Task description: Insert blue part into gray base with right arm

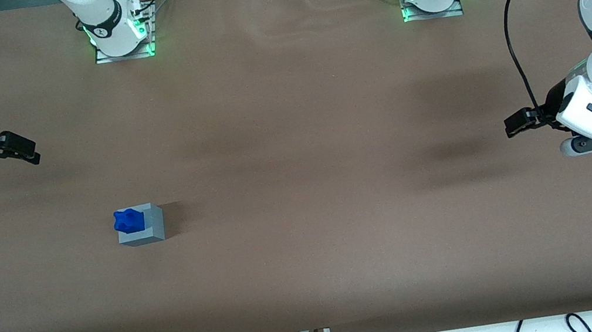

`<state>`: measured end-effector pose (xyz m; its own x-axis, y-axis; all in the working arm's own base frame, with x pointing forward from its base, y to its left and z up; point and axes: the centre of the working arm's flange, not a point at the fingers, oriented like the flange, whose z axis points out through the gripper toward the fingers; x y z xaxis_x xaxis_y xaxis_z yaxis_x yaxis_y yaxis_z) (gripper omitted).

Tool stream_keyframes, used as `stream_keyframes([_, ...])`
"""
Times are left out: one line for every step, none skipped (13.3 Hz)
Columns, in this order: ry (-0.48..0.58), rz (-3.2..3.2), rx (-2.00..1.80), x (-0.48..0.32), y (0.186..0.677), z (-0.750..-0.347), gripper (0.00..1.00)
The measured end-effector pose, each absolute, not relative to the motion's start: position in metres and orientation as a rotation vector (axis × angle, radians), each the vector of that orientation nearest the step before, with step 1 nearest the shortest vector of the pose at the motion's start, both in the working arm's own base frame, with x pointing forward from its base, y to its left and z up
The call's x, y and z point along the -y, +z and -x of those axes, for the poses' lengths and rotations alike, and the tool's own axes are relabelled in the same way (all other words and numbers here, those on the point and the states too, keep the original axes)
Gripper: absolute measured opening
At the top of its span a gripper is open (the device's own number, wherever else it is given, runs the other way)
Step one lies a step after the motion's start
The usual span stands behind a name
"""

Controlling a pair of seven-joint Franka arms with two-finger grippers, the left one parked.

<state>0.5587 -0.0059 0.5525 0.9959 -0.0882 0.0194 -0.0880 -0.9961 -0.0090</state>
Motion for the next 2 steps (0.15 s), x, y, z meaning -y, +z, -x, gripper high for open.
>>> stream_keyframes([-0.026, 3.129, -0.145, 0.0082, 0.5525, -0.5577, 1.0])
stream_keyframes([-0.018, 3.13, -0.144, 0.0081, 0.5519, -0.5574, 1.0])
